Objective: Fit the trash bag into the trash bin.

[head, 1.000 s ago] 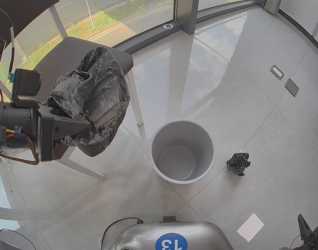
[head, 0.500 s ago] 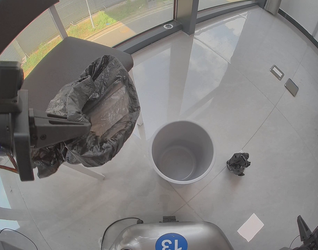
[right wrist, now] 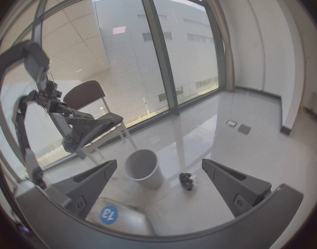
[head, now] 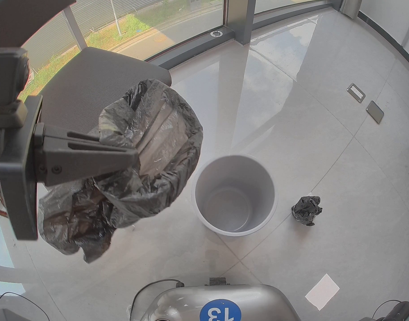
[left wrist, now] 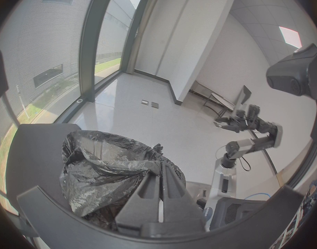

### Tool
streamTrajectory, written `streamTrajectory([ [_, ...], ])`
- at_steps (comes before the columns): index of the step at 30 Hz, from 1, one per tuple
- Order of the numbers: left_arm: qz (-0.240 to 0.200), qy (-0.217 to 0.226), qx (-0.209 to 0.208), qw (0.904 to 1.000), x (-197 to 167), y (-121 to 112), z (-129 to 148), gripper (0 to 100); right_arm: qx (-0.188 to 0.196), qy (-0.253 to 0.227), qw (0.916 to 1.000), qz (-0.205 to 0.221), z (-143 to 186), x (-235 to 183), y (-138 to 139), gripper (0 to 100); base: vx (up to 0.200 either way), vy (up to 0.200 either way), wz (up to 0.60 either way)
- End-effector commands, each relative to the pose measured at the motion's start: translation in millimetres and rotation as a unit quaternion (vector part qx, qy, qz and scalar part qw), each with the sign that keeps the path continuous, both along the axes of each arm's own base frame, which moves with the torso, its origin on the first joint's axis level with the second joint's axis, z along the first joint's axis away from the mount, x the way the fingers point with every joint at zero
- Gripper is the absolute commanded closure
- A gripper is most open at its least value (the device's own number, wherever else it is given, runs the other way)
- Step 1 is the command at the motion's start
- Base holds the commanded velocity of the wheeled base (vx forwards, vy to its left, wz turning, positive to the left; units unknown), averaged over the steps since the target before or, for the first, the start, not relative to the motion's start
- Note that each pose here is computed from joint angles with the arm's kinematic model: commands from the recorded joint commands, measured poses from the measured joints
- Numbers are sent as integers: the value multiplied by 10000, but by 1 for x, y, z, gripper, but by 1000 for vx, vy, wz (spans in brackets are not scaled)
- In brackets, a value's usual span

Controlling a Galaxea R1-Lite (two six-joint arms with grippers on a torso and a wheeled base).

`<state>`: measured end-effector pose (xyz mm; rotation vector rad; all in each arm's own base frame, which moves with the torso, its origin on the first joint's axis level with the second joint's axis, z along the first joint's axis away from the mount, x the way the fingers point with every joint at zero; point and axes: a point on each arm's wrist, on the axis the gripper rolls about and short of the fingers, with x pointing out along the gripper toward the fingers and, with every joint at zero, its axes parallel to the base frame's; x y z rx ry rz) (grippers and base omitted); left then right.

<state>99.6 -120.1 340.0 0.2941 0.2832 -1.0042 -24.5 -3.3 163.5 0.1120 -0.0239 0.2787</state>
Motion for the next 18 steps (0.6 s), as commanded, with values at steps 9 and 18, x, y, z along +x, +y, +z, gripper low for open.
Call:
streamTrajectory([
  [9,-703,-8,333,9970,-10,-20,21,100,567,1754,9815,525,51,65,18,0,0,0,0],
  [18,-613,121,165,9979,-6,-20,22,100,551,2292,9670,965,50,101,31,0,0,0,0],
])
